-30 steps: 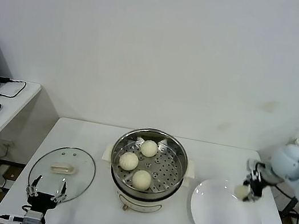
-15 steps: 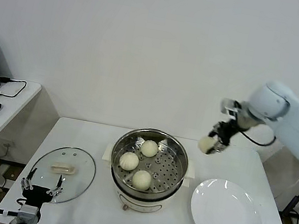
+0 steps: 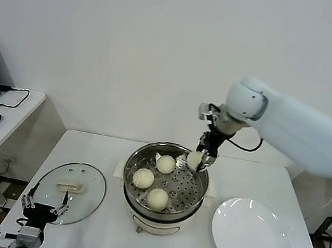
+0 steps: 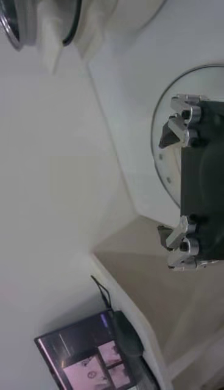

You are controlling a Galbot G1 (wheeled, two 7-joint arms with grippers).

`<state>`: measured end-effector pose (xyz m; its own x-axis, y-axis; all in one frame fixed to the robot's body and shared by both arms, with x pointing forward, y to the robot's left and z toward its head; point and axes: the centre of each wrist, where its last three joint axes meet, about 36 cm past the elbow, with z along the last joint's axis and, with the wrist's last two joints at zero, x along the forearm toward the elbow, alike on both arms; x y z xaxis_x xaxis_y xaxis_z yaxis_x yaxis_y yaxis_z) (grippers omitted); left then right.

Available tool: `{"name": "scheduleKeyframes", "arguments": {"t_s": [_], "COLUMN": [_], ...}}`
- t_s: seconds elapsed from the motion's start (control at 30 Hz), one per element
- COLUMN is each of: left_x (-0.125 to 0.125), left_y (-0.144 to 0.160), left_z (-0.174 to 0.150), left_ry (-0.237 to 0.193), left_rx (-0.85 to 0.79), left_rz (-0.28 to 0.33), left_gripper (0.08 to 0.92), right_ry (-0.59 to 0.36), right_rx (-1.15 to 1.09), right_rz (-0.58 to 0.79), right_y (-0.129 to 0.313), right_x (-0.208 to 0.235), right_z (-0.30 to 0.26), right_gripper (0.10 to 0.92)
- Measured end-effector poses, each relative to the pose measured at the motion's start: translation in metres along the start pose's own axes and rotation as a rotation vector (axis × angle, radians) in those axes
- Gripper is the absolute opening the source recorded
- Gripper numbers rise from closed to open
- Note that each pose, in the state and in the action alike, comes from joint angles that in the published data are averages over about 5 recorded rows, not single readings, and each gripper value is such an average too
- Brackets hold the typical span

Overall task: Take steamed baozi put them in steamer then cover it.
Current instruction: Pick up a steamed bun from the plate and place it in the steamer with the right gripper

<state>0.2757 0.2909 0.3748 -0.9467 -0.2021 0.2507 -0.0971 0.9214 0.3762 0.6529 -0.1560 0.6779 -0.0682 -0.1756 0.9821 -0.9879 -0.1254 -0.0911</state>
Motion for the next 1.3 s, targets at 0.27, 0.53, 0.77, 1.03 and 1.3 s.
{"name": "scheduleKeyframes", "arguments": {"t_s": [0.27, 0.53, 0.77, 1.03, 1.3], "left_x": [0.000, -0.001, -0.002, -0.003, -0.003], "left_y": [-0.002, -0.003, -0.004, -0.006, -0.009], "left_z": [0.002, 0.005, 0.007, 0.008, 0.006], "left_ry": [0.007, 0.016, 0.021, 0.022, 0.016], "left_rx": [0.006, 0.008, 0.008, 0.011, 0.026], "left_rz": [-0.001, -0.003, -0.002, 0.002, -0.003], "left_gripper": [0.823, 0.823, 0.823, 0.823, 0.823], "right_ry": [0.034, 0.053, 0.055, 0.034, -0.049], "right_rx": [0.023, 0.023, 0.017, -0.001, -0.044], "right_rz": [-0.021, -0.048, -0.050, -0.030, 0.037], "right_y": [0.001, 0.004, 0.007, 0.008, 0.006], "right_x": [-0.038, -0.071, -0.088, -0.086, -0.050], "right_z": [-0.017, -0.017, -0.016, -0.012, 0.010], "right_gripper": [0.568, 0.568, 0.598, 0.795, 0.823]}}
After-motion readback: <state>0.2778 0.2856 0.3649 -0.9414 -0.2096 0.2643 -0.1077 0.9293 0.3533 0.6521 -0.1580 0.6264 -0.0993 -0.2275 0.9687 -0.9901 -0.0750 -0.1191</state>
